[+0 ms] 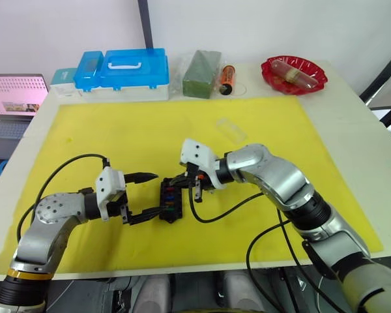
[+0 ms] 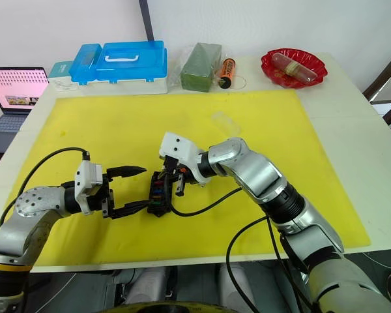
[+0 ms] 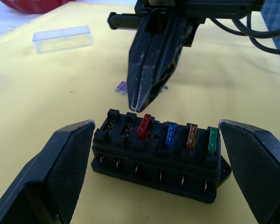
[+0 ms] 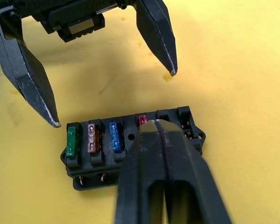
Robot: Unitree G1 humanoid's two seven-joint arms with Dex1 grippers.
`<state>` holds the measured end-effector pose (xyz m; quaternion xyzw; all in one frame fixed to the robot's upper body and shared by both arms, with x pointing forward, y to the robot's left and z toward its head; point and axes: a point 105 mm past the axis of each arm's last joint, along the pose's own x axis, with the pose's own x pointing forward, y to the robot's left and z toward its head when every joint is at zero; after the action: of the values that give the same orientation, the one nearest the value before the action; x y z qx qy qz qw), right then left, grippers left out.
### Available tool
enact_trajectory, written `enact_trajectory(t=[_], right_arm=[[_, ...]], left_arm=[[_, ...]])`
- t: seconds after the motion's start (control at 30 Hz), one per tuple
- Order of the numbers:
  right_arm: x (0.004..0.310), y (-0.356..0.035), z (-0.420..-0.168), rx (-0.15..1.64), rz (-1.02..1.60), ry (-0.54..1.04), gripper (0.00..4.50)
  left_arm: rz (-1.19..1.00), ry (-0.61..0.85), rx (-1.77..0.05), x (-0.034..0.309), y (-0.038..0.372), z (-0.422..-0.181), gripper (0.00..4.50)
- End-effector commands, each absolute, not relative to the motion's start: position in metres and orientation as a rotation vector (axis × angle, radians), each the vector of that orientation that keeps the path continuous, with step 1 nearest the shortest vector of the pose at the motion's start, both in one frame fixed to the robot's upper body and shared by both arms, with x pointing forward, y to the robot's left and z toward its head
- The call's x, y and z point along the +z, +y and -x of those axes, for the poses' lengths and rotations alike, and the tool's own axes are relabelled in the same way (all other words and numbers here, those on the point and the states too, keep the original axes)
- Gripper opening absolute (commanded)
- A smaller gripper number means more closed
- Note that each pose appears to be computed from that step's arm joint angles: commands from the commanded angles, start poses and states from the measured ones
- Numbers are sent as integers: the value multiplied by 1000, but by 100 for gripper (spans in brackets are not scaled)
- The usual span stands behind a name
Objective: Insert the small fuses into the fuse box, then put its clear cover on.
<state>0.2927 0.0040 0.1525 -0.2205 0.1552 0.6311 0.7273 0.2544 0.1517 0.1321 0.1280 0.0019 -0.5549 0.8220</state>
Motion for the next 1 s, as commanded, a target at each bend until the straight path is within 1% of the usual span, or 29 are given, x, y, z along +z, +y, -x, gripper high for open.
enact_trajectory(t=[0.03,0.4,1.0], right_arm=[[163,9,-290,1417,478,292,3],[159,10,-285,1439,465,308,3],[148,9,-288,1422,471,347,3]], left_arm=[[-287,-26,-1179,139,151,-258,450],[-286,-24,-1184,137,149,-255,450],[-290,-23,-1185,137,149,-256,450]])
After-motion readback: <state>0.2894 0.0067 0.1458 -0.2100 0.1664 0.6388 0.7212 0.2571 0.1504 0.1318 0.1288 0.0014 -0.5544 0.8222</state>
